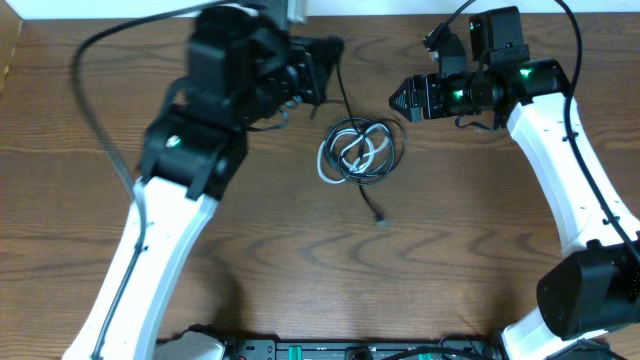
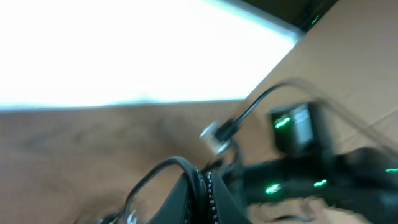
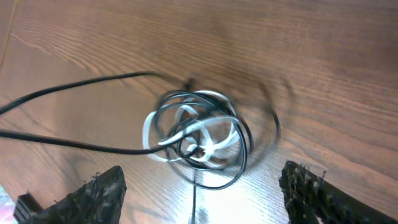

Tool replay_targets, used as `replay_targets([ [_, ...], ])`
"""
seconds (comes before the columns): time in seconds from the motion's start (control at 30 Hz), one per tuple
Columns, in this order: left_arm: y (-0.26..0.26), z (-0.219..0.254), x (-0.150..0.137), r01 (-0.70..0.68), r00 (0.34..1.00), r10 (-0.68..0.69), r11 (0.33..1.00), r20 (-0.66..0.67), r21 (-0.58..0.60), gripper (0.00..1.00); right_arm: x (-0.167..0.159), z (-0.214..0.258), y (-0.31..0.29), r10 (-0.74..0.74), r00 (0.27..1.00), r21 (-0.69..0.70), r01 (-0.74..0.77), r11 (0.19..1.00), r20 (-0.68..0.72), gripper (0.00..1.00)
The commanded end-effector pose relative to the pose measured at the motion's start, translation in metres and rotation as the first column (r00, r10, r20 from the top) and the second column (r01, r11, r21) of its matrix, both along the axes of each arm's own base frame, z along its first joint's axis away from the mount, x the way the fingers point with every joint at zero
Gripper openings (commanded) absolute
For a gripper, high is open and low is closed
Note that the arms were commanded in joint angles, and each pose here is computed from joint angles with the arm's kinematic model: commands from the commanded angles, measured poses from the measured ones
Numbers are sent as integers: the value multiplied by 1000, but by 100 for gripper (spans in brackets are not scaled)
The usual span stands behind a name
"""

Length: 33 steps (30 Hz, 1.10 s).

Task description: Untangle cables

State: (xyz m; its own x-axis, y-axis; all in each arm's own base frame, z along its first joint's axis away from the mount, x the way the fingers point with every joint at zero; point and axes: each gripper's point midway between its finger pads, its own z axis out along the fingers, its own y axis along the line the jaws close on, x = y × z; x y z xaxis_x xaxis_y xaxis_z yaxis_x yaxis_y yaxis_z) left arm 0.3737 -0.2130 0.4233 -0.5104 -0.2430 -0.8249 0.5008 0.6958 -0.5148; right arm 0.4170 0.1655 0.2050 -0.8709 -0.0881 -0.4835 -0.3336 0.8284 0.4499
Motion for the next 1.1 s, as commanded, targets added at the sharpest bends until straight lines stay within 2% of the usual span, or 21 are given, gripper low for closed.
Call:
replay_targets([
  [0.0,3,32,-14,13,997,-9,998,76,-54,7,0,-19,6,21,999,-23,-21,1000,-34,77],
  [0.23,7,67,-24,14,988,7,990,151,-143,7,5,-49,21,21,995,-16,-23,1000,-101,77],
  [0.5,23,151,-54,50,902,67,965,427,-257,7,6,-72,33,40,987,-1,-40,999,-154,77],
  [0.73,67,180,-52,-149,845,323,907,426,-394,7,5,-91,41,61,979,14,-59,998,-196,78],
  [0.93,70,190,-56,-143,825,344,895,448,-423,7,-1,-107,58,101,969,27,-97,995,-226,77],
  [1.07,69,187,-52,-150,829,344,896,441,-418,8,-3,-96,72,180,964,113,-160,981,-194,77],
])
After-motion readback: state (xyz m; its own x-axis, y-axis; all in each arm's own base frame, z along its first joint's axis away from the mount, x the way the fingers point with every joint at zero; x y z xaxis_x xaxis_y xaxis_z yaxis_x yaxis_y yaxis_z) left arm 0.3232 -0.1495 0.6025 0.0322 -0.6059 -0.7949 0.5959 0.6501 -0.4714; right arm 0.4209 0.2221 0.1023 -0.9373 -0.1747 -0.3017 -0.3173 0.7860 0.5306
